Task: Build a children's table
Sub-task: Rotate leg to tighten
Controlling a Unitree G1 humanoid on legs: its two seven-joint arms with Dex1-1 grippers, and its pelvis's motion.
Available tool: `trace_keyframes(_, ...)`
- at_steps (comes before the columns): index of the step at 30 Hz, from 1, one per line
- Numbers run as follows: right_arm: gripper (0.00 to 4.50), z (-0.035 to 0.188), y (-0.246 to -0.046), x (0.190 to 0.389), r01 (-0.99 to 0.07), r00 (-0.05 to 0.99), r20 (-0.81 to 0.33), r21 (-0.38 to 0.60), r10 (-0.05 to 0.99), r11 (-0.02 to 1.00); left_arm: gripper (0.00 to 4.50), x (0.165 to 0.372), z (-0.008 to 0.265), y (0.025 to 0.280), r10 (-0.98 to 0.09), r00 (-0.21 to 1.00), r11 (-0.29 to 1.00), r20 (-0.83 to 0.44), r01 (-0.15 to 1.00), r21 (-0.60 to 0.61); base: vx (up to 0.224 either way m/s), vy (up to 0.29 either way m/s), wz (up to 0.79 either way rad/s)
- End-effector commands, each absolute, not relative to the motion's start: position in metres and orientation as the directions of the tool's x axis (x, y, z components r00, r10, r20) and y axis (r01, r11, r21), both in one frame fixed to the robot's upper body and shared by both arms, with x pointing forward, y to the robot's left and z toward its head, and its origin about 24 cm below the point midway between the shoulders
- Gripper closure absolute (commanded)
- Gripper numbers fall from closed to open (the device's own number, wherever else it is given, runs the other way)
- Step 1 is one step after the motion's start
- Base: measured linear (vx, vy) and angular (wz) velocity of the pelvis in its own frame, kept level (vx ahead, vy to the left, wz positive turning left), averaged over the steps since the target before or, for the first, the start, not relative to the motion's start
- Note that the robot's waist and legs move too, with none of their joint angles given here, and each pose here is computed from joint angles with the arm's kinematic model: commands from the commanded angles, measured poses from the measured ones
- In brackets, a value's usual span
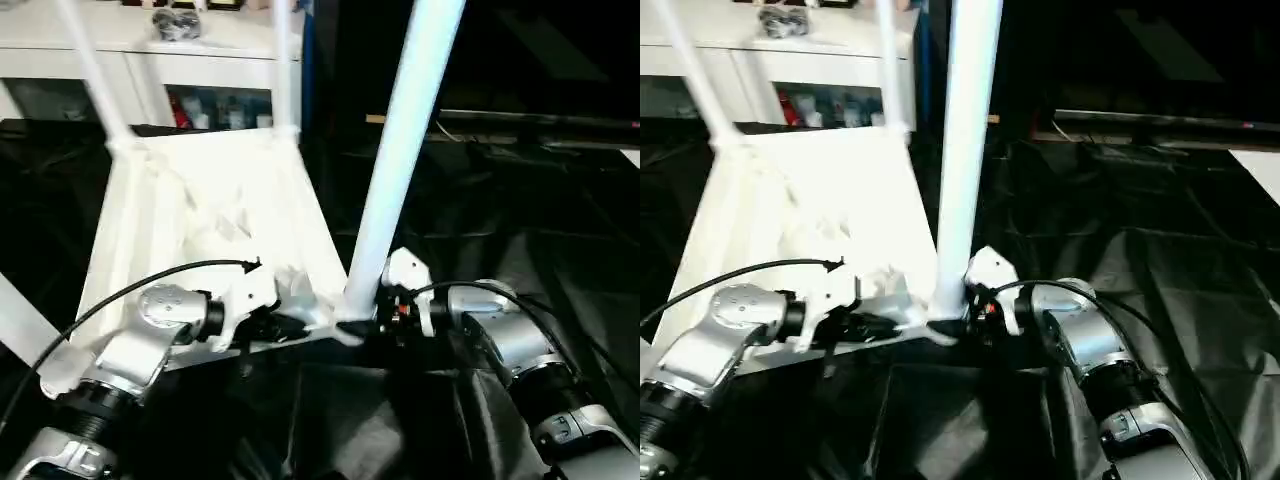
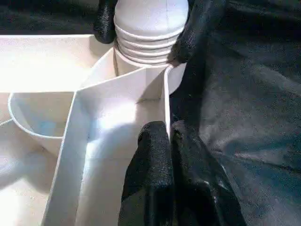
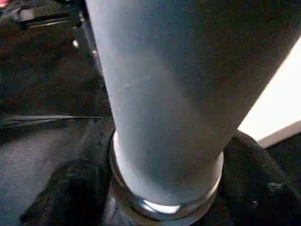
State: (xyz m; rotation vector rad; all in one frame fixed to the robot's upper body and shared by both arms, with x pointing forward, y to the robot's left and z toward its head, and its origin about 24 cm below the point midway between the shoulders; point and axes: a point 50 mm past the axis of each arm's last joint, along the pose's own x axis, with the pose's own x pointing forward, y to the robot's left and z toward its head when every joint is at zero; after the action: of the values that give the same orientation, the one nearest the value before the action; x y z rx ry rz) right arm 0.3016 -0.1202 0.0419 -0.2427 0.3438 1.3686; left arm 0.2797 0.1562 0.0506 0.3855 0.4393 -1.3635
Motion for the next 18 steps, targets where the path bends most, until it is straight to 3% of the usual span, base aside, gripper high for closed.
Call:
trace_keyframes(1,1.66,0.051,-0.122,0.303,-0.986,0.157,-0.363,0.001,0.919,0.169,4.5,0.272,0.042,0.154,-0.844,0.068,0.109,-0.532,0.993,-0.046,0.0,0.0,0.0)
trace_keyframes(5,1.75,0.047,-0.117,0.3,-0.987,0.144,-0.349,0.02,0.926,0.161,4.5,0.275,0.042,0.154,-0.843,0.09,0.123,-0.53,0.992,-0.028,0.0,0.0,0.0)
trace_keyframes(8,1.76,0.042,-0.113,0.299,-0.979,0.179,-0.338,0.033,0.924,0.202,4.5,0.282,0.041,0.15,-0.832,0.177,0.192,-0.525,0.981,0.027,0.0,0.0,0.0)
trace_keyframes(10,1.76,0.038,-0.111,0.303,-0.961,0.251,-0.336,0.025,0.908,0.275,4.5,0.288,0.041,0.147,-0.825,0.227,0.235,-0.518,0.971,0.052,0.0,0.0,0.0)
trace_keyframes(14,1.76,0.026,-0.098,0.325,-0.778,0.589,-0.331,0.012,0.737,0.628,4.5,0.305,0.044,0.128,-0.792,0.391,0.392,-0.469,0.914,0.101,-0.026,-0.003,-0.03)
trace_keyframes(16,1.77,0.024,-0.092,0.327,-0.727,0.642,-0.324,0.029,0.695,0.686,4.5,0.305,0.044,0.119,-0.79,0.399,0.401,-0.466,0.911,0.102,-0.054,0.006,-0.12)
trace_keyframes(18,1.77,0.025,-0.072,0.328,-0.681,0.692,-0.296,0.038,0.659,0.732,4.5,0.303,0.04,0.1,-0.781,0.399,0.401,-0.48,0.91,0.104,-0.025,0.005,-0.07)
